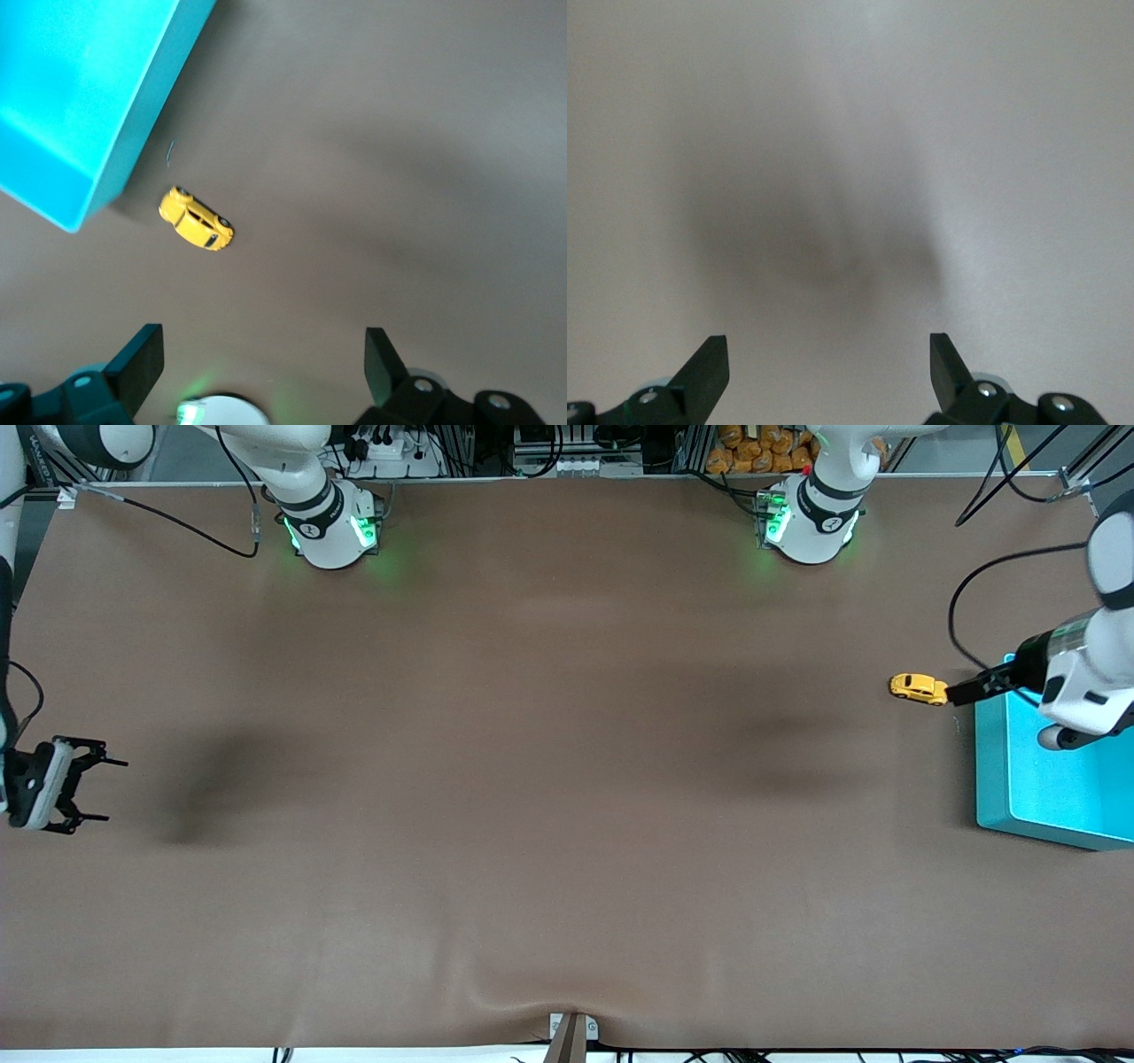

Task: Wind and store yellow beetle car
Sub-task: 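Grasp the yellow car with the left gripper while the right gripper retracts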

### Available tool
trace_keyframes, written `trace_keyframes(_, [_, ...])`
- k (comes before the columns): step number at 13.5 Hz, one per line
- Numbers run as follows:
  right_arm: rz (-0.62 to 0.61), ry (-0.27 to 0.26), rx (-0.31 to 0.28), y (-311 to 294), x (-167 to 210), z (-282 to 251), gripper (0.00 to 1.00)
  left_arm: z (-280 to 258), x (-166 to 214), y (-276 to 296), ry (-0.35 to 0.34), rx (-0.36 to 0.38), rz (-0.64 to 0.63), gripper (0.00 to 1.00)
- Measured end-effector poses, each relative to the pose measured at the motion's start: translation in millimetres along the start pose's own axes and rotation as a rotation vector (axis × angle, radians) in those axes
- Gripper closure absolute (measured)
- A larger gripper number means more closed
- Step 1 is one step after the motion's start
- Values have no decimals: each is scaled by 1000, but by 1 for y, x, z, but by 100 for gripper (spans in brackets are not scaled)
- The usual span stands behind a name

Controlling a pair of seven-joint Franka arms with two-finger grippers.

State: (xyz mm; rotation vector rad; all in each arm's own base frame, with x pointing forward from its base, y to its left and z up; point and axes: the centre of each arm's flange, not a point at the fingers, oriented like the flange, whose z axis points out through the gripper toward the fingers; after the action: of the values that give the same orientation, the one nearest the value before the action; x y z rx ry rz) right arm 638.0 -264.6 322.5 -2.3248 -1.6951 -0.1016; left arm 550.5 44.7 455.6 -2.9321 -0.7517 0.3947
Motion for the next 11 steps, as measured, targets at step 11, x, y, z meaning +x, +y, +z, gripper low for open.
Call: trace_keyframes(11, [267, 21, -136, -9, 153, -109, 0, 182, 18, -69, -24, -39, -544, 0])
